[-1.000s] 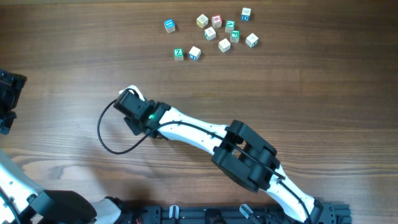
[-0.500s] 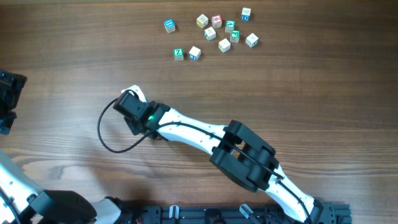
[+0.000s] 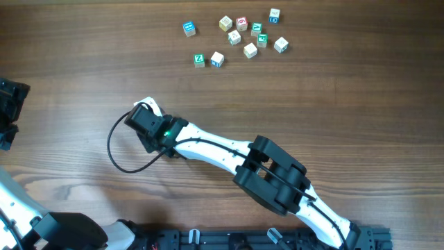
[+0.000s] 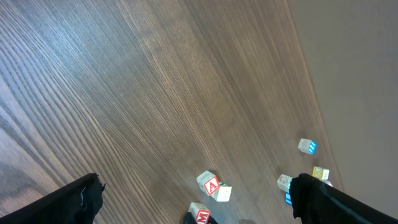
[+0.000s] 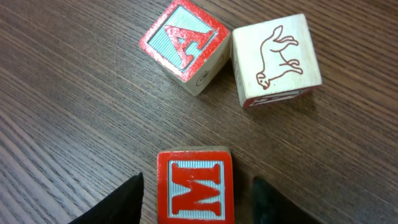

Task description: Form a circle

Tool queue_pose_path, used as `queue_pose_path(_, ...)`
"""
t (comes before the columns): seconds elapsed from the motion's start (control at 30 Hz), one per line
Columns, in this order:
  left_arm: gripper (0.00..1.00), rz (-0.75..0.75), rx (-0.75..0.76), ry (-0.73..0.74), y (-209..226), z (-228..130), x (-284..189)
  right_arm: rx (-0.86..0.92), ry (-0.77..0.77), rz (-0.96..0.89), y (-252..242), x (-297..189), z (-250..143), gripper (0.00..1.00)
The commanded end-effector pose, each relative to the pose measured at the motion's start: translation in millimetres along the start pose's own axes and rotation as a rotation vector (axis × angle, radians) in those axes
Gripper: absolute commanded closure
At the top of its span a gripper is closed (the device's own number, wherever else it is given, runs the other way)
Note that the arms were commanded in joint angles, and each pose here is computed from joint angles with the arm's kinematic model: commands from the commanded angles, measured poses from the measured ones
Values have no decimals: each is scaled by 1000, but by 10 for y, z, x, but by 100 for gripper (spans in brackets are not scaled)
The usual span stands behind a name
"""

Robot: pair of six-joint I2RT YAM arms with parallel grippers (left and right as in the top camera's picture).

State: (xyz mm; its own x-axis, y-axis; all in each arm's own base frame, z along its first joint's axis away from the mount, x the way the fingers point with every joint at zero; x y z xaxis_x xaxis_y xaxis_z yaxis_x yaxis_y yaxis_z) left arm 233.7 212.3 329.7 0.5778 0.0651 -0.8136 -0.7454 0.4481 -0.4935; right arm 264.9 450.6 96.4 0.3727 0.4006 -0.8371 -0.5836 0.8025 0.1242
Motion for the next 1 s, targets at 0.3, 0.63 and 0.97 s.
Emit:
queue_pose_path(0.3,0,9,18,-4,12,7,-3,9,132,-66,-86,-248,-133,30)
queue_pose_path(0.63,0,17,10,15,24,-22,-4,53,196,-75,-119,-98,-269,95)
queue_pose_path(0.97,0,17,10,14,25,-22,-4,16,161,15,-34,-83,-197,95)
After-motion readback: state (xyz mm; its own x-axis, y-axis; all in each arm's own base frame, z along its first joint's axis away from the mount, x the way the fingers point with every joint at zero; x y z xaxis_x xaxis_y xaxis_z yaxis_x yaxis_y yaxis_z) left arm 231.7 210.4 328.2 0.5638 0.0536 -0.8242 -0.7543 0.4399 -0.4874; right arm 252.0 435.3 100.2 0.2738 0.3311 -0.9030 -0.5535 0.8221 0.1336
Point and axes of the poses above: each gripper's point midway between its finger pads, its own x axis out along the fingers, its own y axis along the line the jaws close on, z = x × y, the point moved 10 cm from there along -x, back along the fingers, and after that the axes turned 1 degree about -x, right-handed, at the moved point
